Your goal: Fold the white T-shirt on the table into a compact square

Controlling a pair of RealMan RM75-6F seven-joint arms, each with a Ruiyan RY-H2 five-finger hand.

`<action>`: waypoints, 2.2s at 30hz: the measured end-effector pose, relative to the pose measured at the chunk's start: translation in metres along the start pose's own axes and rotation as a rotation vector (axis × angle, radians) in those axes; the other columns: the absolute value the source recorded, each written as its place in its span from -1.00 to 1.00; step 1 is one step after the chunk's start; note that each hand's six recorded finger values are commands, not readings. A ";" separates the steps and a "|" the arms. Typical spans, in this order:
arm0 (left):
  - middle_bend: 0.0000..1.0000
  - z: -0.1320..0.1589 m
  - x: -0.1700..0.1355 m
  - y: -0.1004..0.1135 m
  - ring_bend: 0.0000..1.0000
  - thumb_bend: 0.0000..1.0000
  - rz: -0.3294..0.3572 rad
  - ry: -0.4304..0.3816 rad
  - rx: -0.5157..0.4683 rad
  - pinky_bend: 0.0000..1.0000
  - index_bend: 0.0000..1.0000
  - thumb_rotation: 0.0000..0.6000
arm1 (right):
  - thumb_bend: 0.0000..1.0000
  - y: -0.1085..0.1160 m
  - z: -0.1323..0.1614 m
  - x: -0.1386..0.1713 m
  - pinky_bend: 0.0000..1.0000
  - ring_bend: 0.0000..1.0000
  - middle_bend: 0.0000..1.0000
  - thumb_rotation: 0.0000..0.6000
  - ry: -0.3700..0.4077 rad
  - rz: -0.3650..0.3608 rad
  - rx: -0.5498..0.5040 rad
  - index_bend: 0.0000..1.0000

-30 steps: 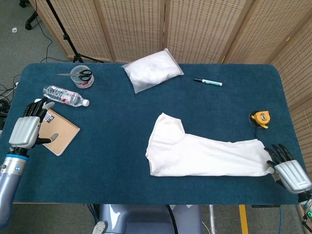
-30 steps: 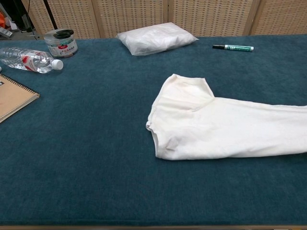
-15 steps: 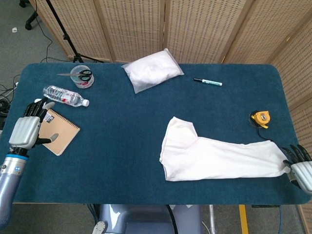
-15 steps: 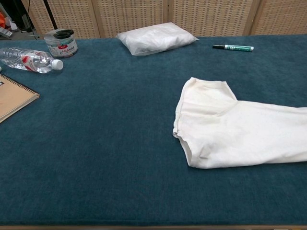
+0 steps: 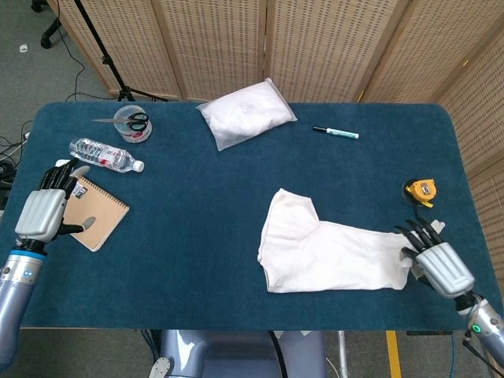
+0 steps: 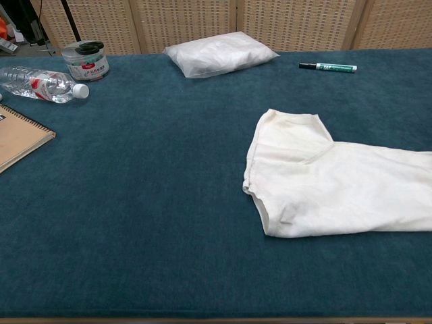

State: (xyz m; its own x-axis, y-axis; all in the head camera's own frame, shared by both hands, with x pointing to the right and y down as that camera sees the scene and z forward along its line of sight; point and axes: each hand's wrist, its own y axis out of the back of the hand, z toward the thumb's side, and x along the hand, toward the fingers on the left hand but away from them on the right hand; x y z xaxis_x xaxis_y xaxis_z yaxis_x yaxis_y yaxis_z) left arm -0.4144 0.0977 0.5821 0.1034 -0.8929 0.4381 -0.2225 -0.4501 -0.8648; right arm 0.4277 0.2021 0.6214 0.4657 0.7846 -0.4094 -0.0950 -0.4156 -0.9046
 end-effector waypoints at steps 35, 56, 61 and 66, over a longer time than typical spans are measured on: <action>-1.00 -0.005 0.000 0.007 -1.00 -0.60 0.000 0.000 -0.032 -1.00 -1.00 1.00 | 0.24 -0.025 0.219 -0.133 -1.00 -1.00 -0.70 1.00 0.359 -0.029 -0.014 0.43; -1.00 -0.007 0.001 0.007 -1.00 -0.60 -0.003 0.004 -0.033 -1.00 -1.00 1.00 | 0.24 -0.046 0.254 -0.148 -1.00 -1.00 -0.70 1.00 0.455 -0.067 0.114 0.44; -1.00 -0.007 0.001 0.006 -1.00 -0.60 -0.007 0.004 -0.031 -1.00 -1.00 1.00 | -0.17 -0.046 0.261 -0.147 -1.00 -1.00 -0.76 1.00 0.463 -0.086 0.115 0.13; -1.00 -0.008 0.001 0.006 -1.00 -0.60 -0.004 0.006 -0.031 -1.00 -1.00 1.00 | -0.99 -0.045 0.263 -0.144 -1.00 -1.00 -0.93 1.00 0.462 -0.081 0.106 -0.92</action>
State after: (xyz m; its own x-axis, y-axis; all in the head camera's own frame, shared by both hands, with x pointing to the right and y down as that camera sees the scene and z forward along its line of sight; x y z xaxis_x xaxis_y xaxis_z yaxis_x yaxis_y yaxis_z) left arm -0.4230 0.0940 0.5788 0.0988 -0.8909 0.4433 -0.2518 -0.4534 -0.8550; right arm 0.1338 0.2288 0.6897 0.8151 0.5159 -0.2634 -0.1204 -0.2939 -0.9482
